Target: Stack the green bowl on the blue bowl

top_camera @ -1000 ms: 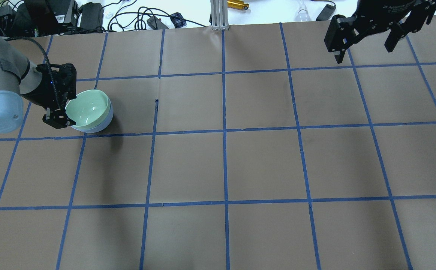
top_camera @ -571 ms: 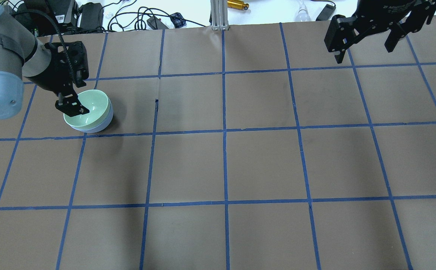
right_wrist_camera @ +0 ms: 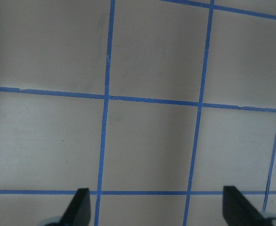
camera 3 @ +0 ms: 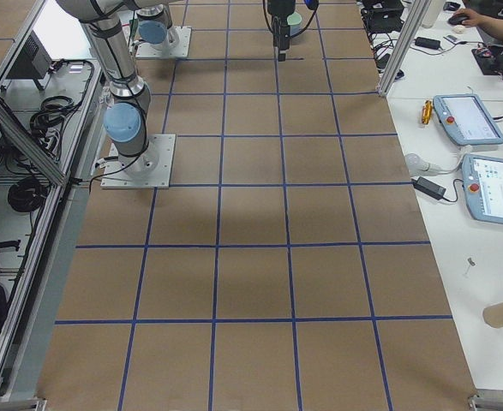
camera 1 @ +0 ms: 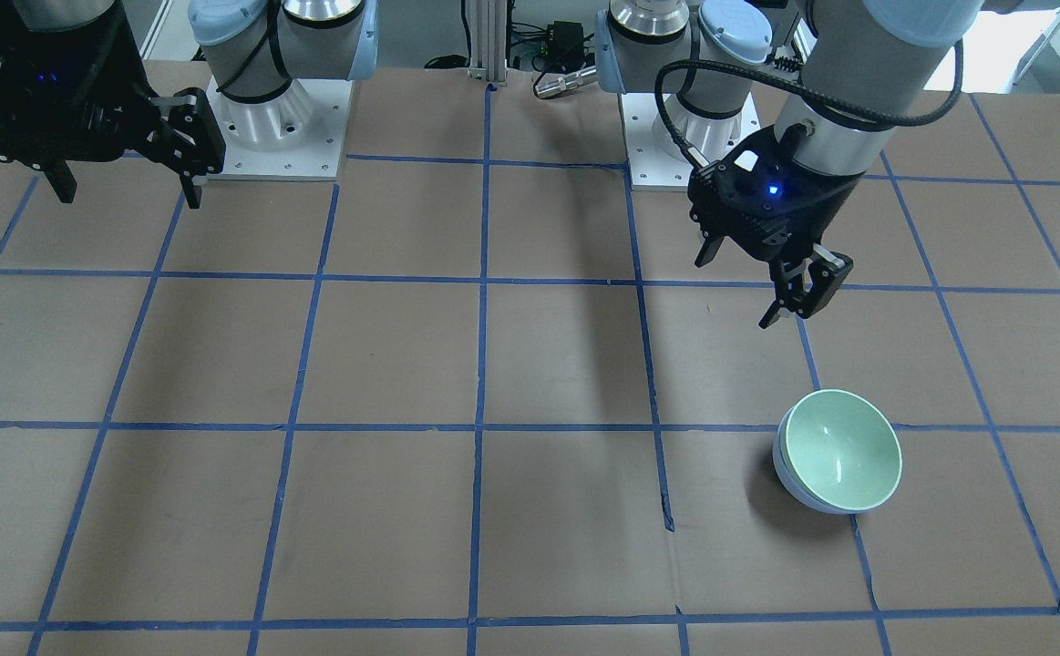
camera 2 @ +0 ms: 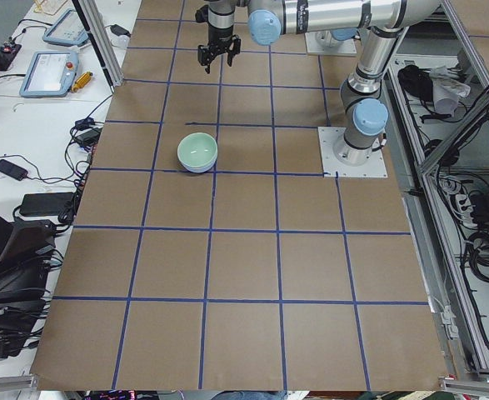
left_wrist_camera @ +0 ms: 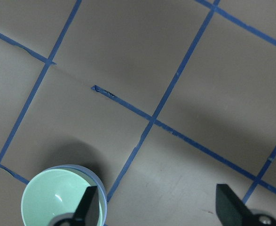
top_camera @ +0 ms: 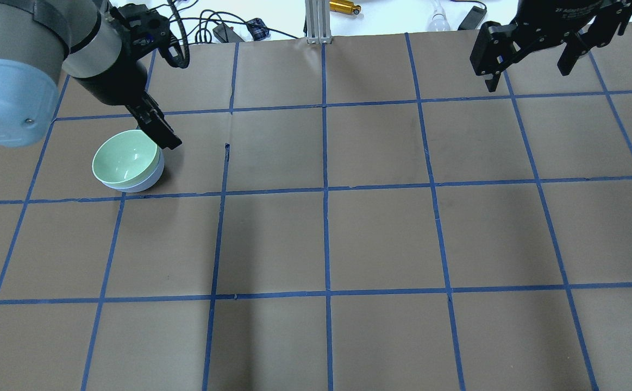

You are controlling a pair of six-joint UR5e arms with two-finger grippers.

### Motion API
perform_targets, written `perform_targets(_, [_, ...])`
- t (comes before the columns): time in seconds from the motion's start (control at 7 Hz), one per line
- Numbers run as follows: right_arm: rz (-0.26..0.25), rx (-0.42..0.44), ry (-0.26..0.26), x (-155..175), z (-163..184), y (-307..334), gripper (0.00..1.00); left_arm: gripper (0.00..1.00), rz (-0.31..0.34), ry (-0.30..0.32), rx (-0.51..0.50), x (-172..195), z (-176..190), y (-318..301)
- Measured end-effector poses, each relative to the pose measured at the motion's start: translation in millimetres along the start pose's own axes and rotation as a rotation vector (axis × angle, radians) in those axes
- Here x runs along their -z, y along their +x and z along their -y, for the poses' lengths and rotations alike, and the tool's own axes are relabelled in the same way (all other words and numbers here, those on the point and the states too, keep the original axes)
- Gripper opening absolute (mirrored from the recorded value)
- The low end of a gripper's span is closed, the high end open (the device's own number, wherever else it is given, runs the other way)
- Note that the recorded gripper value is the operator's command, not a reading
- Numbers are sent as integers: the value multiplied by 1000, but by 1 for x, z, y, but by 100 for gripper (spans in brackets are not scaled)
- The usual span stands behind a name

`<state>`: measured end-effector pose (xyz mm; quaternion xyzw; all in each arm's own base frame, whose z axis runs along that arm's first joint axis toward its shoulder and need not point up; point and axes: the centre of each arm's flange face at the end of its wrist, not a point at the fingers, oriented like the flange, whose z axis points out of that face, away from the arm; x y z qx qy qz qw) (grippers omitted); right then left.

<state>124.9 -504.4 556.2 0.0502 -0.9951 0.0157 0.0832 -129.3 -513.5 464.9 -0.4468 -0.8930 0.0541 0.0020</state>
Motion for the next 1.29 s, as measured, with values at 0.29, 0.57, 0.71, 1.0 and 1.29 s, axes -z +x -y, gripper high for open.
perform_targets(0.29, [0, 0, 0, 0, 0, 0, 100, 100, -11, -12, 195, 7, 9, 13])
perform_targets(0.57, [0, 0, 0, 0, 0, 0, 100, 100, 0, -30, 474, 11, 7, 17])
perform_targets(0.71, [0, 0, 0, 0, 0, 0, 100, 100, 18, -53, 585, 13, 3, 18])
perform_targets(1.0, [0, 0, 0, 0, 0, 0, 100, 100, 34, -85, 705, 19, -5, 22])
perform_targets(1.29, [0, 0, 0, 0, 0, 0, 100, 100, 29, -98, 772, 20, -9, 22])
